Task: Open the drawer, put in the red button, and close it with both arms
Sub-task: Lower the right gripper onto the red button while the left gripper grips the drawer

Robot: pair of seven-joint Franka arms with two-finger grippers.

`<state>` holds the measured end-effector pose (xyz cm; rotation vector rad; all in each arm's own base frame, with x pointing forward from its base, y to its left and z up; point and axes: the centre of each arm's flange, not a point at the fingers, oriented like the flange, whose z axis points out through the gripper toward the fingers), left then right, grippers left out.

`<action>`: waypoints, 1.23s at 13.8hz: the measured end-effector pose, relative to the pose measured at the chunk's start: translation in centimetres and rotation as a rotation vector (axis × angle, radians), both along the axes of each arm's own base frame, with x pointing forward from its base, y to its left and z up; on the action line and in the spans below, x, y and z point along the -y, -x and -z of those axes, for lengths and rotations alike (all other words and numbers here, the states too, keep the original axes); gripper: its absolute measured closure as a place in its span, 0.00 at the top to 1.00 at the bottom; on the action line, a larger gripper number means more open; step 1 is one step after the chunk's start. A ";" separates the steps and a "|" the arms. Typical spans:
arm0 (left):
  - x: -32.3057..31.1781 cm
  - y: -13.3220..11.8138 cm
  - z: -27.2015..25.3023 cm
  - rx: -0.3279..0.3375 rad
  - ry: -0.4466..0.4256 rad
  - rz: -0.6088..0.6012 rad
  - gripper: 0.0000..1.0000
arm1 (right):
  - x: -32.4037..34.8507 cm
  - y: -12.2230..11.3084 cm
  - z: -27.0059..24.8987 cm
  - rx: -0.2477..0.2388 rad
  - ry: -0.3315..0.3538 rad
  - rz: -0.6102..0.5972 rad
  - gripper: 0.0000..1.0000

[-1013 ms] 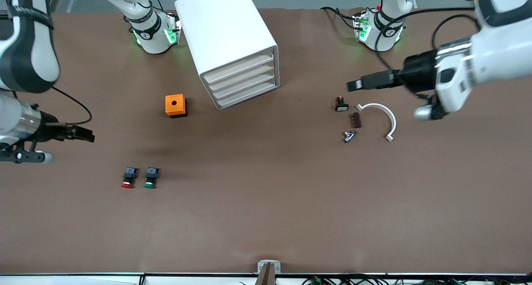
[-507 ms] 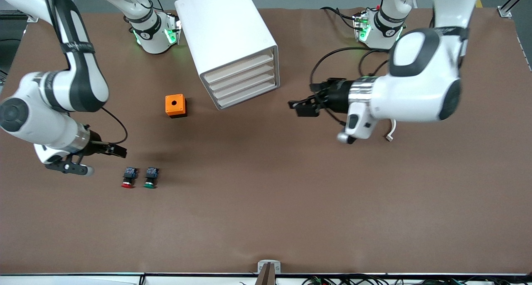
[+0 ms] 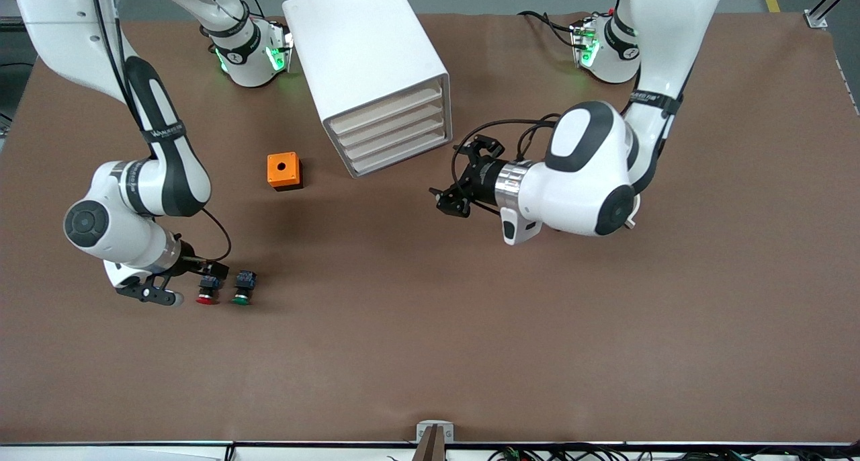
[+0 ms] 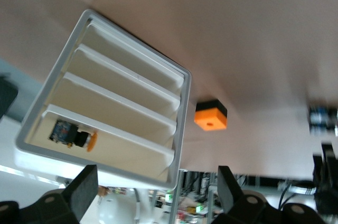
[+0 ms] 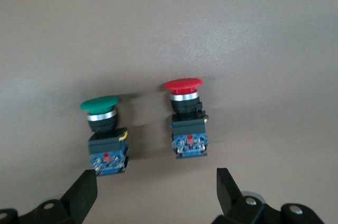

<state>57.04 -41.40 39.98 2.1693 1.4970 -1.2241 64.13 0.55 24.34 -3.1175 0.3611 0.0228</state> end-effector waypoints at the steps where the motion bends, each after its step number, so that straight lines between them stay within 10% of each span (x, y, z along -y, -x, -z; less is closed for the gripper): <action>1: 0.5 0.0 1.7 -0.061 -0.043 -0.036 1.00 | 0.1 -0.1 0.9 -0.005 0.001 0.001 1.00; 15: 3.7 4.5 16.5 -0.747 -0.433 -0.206 1.00 | 3.2 -0.7 6.7 -0.024 0.008 0.041 0.99; 17: 3.7 5.0 17.7 -0.811 -0.462 -0.208 1.00 | 3.1 -0.7 6.9 -0.026 0.008 0.035 0.84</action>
